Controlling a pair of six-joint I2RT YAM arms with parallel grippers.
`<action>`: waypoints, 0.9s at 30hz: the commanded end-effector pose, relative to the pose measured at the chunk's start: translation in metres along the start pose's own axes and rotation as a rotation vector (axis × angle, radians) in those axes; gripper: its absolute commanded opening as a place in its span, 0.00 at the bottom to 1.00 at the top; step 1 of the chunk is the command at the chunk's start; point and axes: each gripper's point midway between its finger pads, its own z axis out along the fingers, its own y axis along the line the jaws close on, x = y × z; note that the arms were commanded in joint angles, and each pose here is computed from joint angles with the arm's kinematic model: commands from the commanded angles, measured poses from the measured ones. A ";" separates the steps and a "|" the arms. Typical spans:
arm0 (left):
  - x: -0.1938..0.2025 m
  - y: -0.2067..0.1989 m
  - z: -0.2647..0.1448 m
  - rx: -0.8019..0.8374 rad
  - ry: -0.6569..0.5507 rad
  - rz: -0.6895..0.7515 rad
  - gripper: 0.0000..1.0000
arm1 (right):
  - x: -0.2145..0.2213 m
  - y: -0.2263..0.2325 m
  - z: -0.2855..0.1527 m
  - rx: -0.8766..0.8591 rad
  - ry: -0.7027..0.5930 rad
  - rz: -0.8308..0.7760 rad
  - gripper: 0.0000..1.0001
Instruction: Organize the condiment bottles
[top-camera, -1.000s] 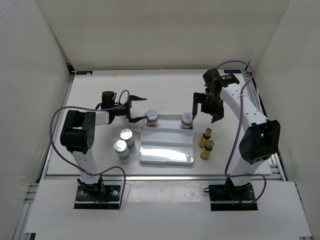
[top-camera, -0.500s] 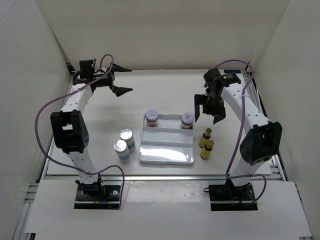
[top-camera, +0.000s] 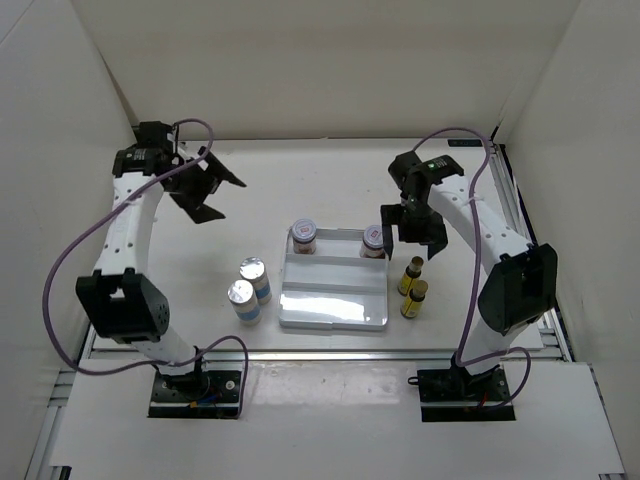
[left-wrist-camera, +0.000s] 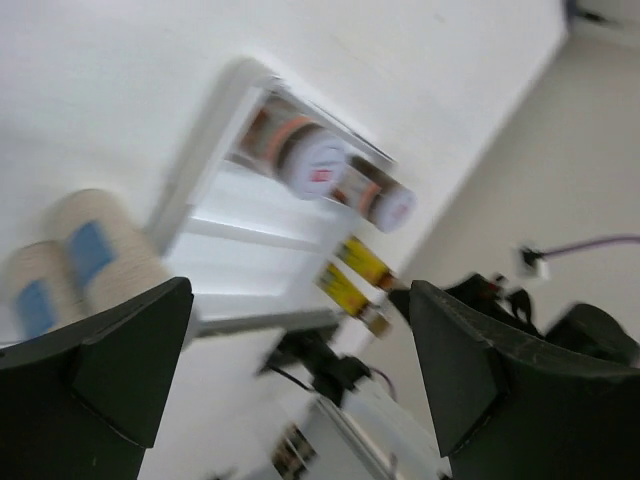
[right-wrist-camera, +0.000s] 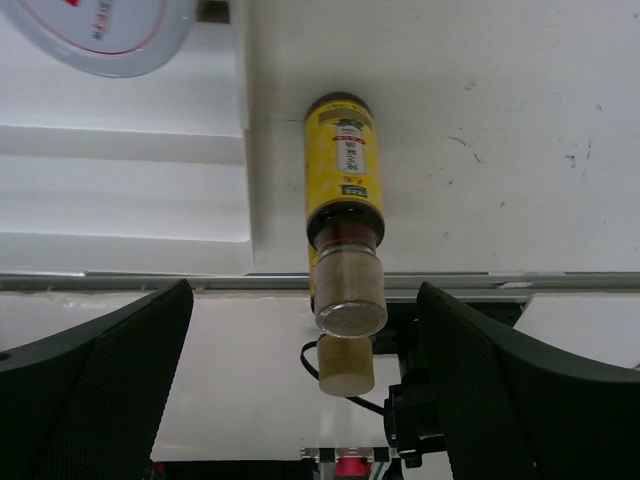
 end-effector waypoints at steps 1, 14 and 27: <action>0.006 0.057 -0.055 -0.310 -0.209 0.067 1.00 | 0.030 -0.023 -0.004 0.106 0.090 0.052 0.95; 0.035 0.101 -0.056 -0.416 -0.168 0.049 1.00 | 0.039 -0.033 0.017 0.180 0.157 0.062 0.65; 0.041 0.109 -0.057 -0.435 -0.158 0.052 1.00 | 0.036 -0.041 0.008 0.238 0.155 0.074 0.02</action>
